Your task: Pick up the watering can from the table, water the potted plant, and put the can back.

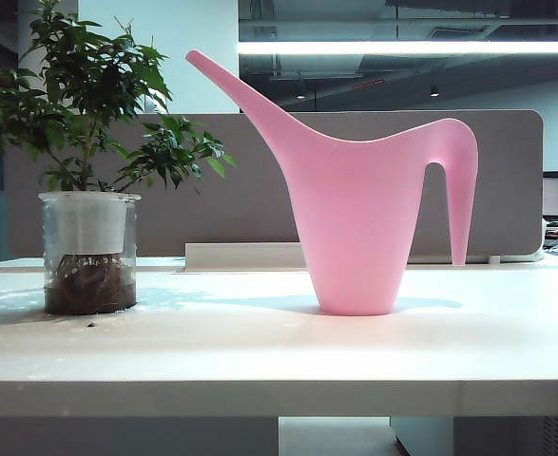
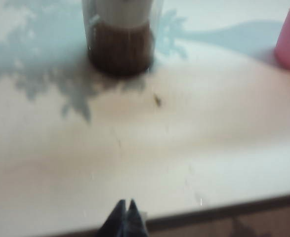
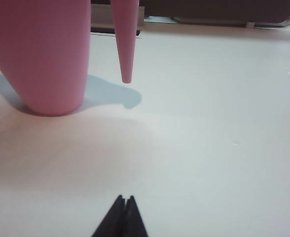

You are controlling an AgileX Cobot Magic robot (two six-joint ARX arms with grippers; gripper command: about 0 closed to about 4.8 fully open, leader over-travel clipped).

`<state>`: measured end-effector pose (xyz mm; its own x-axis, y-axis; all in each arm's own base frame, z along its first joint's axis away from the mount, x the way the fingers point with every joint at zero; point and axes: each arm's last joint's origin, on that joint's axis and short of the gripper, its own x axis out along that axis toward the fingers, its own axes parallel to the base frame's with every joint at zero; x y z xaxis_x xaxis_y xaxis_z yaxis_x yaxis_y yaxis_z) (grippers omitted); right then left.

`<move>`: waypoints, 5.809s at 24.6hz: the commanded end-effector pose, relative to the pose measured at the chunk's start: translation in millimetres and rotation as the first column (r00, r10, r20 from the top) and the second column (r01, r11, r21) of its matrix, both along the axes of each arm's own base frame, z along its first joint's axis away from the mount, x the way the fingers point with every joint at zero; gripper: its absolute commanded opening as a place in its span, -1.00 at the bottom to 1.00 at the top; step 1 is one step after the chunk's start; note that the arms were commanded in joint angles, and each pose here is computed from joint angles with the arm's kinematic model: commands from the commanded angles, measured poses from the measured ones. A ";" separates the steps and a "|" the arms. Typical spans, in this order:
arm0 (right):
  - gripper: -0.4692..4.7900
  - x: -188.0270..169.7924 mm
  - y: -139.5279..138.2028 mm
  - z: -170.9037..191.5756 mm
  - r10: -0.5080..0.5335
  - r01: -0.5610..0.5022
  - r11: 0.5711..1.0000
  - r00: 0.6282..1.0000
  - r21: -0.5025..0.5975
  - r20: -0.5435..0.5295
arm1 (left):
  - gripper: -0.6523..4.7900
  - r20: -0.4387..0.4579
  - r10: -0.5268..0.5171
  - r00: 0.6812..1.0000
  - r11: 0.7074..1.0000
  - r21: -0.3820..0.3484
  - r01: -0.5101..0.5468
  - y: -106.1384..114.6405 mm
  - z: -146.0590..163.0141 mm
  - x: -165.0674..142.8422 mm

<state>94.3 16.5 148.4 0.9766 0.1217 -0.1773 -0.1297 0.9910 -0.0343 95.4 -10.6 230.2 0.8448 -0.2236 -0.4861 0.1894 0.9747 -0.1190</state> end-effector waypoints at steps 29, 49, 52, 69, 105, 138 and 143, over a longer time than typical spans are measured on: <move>-0.84 0.4 0.1 -1.6 0.001 -0.001 1.000 1.000 0.002 0.002 | -0.78 0.155 -0.293 0.943 0.952 -0.048 0.304 -7.8 162.0 -52.3; -0.84 1.1 0.6 5.9 0.003 -0.007 0.997 0.998 0.071 0.063 | -0.78 0.148 -0.224 0.963 0.973 -0.019 0.229 -5.5 161.0 -52.1; -0.84 0.2 0.6 20.1 -0.009 -0.016 0.984 0.990 0.177 0.138 | -0.78 0.149 -0.190 0.970 0.981 -0.007 0.193 -4.5 161.1 -51.6; -0.84 -69.4 -22.9 295.1 -0.298 0.469 0.883 0.543 0.011 0.785 | -0.78 0.151 -0.188 0.970 0.982 -0.006 0.191 -4.4 161.2 -51.6; -0.40 125.4 15.9 40.8 -0.149 0.149 0.989 0.970 0.019 0.193 | -0.78 0.152 -0.196 0.969 0.980 -0.010 0.200 -4.7 161.2 -51.8; 0.32 257.4 44.6 15.7 0.027 -0.037 0.998 0.979 0.042 0.202 | -0.78 0.152 -0.197 0.969 0.980 -0.010 0.201 -4.7 161.2 -51.9; -0.78 259.4 45.0 17.1 0.028 -0.037 0.998 0.978 0.042 0.207 | -0.78 0.152 -0.197 0.969 0.980 -0.010 0.201 -4.7 161.2 -51.9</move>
